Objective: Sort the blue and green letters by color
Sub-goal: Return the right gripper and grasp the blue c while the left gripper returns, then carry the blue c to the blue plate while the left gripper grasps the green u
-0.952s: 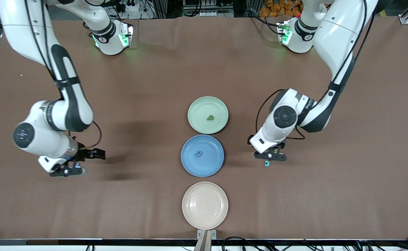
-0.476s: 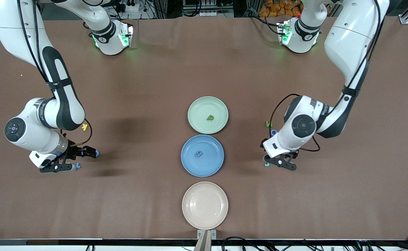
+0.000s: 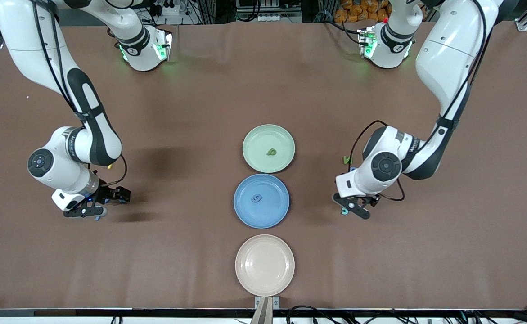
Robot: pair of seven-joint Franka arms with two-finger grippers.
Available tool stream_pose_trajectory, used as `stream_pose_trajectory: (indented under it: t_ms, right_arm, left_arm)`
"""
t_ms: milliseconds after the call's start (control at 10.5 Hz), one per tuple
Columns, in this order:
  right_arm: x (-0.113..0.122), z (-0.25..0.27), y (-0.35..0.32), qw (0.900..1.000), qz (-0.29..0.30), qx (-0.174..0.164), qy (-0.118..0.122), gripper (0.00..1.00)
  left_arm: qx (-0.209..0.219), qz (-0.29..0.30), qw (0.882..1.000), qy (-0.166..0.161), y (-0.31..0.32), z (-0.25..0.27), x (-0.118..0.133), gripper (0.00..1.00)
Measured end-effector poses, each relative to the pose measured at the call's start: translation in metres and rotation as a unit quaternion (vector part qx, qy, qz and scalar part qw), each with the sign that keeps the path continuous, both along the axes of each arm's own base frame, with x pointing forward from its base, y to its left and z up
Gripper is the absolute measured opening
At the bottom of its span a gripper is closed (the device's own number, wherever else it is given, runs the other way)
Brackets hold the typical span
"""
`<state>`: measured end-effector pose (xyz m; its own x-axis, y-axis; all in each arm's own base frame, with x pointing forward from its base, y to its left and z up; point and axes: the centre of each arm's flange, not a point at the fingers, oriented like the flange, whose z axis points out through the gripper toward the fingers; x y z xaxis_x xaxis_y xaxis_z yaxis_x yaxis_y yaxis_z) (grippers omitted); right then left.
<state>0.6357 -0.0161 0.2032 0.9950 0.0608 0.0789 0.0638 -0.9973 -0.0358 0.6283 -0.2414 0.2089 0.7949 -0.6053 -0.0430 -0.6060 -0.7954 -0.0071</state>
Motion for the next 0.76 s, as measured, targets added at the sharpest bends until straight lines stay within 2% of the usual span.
stream_pose_trajectory:
  t_ms: [95,381,476,762]
  right_arm:
    - [-0.003,-0.007,-0.001,1.0,-0.001,-0.002,-0.001,1.0]
    - [-0.008,-0.021,-0.001,1.0,-0.001,-0.004,0.003,1.0]
    - [-0.008,-0.023,0.0,1.0,-0.001,-0.005,-0.001,0.94]
    - [-0.009,-0.029,0.002,1.0,0.001,-0.007,-0.002,0.51]
  left_arm:
    - [-0.001,-0.037,0.999,0.003,-0.002,-0.003,-0.001,1.0]
    - [-0.006,-0.068,0.998,-0.002,0.002,-0.005,0.003,1.0]
    - [-0.009,-0.068,0.998,-0.006,0.002,-0.006,0.004,1.0]
    - [-0.015,-0.048,0.999,-0.009,0.01,-0.02,0.007,1.0]
